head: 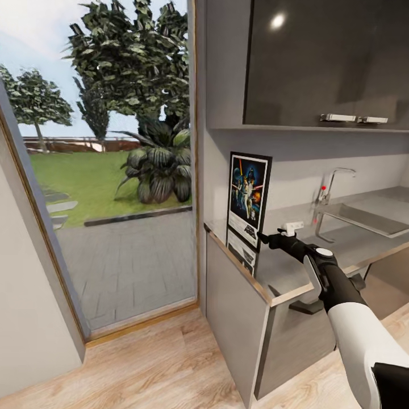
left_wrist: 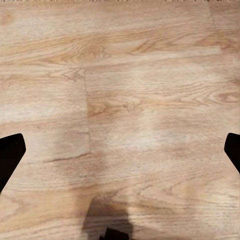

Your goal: Pick up the poster from the kitchen countertop and hang it on one of the wall nails in the kitchen.

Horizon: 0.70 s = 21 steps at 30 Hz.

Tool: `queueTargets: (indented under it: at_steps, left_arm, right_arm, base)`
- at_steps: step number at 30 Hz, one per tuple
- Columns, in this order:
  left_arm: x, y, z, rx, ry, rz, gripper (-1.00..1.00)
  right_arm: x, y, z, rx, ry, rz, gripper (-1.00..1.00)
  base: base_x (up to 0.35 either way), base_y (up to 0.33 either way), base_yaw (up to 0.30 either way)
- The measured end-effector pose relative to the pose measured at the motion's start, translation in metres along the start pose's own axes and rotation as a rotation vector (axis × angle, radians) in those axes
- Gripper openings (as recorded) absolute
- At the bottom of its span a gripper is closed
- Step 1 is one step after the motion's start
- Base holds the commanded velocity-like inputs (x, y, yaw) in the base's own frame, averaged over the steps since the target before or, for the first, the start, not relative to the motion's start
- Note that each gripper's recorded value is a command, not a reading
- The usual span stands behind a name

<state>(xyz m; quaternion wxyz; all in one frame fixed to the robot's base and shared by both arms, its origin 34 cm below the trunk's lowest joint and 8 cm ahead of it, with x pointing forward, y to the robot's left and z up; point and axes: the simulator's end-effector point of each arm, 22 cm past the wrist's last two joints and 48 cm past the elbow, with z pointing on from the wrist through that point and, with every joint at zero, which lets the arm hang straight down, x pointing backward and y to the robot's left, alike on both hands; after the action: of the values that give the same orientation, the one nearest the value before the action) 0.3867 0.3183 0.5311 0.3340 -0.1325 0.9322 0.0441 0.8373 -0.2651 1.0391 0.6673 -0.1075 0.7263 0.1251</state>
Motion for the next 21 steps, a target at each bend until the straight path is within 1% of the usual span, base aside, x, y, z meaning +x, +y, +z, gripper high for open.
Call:
queueTargets:
  at_steps: [4, 13, 21]
  left_arm:
    - [0.0000, -0.0001, 0.0000, 0.001, 0.000, 0.000, 1.00]
    - [0.0000, -0.0001, 0.0001, 0.000, 0.000, 0.000, 1.00]
    - [0.0000, 0.0001, 0.0000, 0.000, 0.000, 0.000, 1.00]
  right_arm:
    - [0.0004, 0.0001, 0.0001, 0.000, 0.000, 0.001, 1.00]
    - [0.0008, 0.0029, 0.0013, -0.004, 0.000, 0.004, 1.00]
    - [0.0007, 0.0037, 0.0015, -0.005, -0.001, 0.004, 1.00]
  base:
    - [0.149, 0.077, 0.000]
    - [0.046, 0.026, 0.000]
    - [0.101, 0.077, 0.000]
